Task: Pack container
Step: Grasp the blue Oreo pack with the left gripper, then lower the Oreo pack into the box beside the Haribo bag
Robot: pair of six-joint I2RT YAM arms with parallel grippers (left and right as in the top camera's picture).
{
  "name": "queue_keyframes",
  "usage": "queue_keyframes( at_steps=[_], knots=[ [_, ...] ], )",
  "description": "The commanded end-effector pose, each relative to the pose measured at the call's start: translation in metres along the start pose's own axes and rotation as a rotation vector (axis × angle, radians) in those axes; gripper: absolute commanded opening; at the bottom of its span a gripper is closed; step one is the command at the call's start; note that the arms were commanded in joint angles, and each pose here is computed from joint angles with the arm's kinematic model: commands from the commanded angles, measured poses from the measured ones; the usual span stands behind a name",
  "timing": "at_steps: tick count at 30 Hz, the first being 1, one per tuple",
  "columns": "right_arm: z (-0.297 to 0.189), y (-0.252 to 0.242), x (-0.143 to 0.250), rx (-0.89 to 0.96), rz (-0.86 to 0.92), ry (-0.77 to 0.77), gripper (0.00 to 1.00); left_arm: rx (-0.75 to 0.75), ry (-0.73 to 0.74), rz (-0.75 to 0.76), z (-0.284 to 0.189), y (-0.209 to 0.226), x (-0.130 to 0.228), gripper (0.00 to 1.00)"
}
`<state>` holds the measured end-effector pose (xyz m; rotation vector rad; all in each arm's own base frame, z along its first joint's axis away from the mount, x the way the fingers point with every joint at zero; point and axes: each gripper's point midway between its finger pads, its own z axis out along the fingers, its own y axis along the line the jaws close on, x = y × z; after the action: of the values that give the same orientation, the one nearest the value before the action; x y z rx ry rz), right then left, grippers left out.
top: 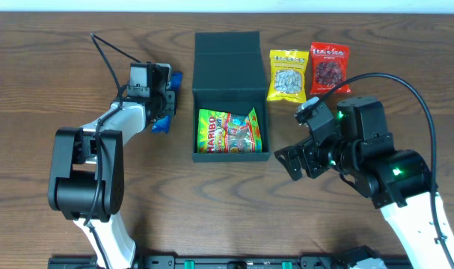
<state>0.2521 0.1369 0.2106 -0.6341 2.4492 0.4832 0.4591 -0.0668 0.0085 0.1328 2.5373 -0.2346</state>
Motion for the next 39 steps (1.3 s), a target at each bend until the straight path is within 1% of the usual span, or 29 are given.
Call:
queue_keyframes(
  at_steps=[1, 3, 6, 9, 11, 12, 13, 15, 19, 23, 25, 31, 39],
  knots=[
    [-0.004, -0.001, -0.004, 0.009, -0.014, -0.016, 0.99, -0.009, 0.007, -0.043, 0.0, 0.0, -0.006, 0.3],
    [-0.004, -0.001, -0.004, 0.009, -0.014, -0.016, 0.99, -0.011, 0.023, -0.043, -0.011, -0.001, -0.015, 0.21],
    [-0.004, -0.001, -0.004, 0.009, -0.014, -0.015, 0.99, -0.009, 0.0, -0.024, -0.034, -0.006, -0.041, 0.07],
    [-0.004, -0.001, -0.004, 0.009, -0.014, -0.015, 0.99, -0.005, -0.067, 0.077, -0.07, -0.015, -0.073, 0.06],
    [-0.004, -0.001, -0.004, 0.009, -0.014, -0.016, 0.99, 0.001, -0.122, 0.208, -0.096, -0.03, -0.089, 0.06],
    [-0.004, -0.001, -0.004, 0.009, -0.014, -0.015, 0.99, 0.007, -0.154, 0.296, -0.112, -0.042, -0.096, 0.06],
    [-0.004, -0.001, -0.004, 0.009, -0.014, -0.016, 0.99, 0.011, -0.168, 0.341, -0.12, -0.048, -0.098, 0.06],
    [-0.004, -0.001, -0.004, 0.009, -0.014, -0.015, 0.99, 0.027, -0.204, 0.479, -0.138, -0.071, -0.102, 0.06],
    [-0.004, -0.001, -0.004, 0.009, -0.014, -0.016, 0.99, 0.079, -0.196, 0.71, -0.147, -0.11, -0.089, 0.06],
    [-0.004, -0.001, -0.004, 0.009, -0.014, -0.016, 0.99, 0.253, -0.144, 1.051, -0.146, -0.158, -0.049, 0.06],
    [-0.004, -0.001, -0.004, 0.009, -0.014, -0.015, 0.99, 0.315, -0.145, 1.133, -0.147, -0.175, -0.037, 0.06],
    [-0.004, -0.001, -0.004, 0.009, -0.014, -0.016, 0.99, 0.44, -0.143, 1.247, -0.128, -0.198, -0.018, 0.06],
    [-0.004, -0.001, -0.004, 0.009, -0.014, -0.016, 0.99, 0.478, -0.175, 1.251, -0.083, -0.208, -0.018, 0.06]
  ],
)
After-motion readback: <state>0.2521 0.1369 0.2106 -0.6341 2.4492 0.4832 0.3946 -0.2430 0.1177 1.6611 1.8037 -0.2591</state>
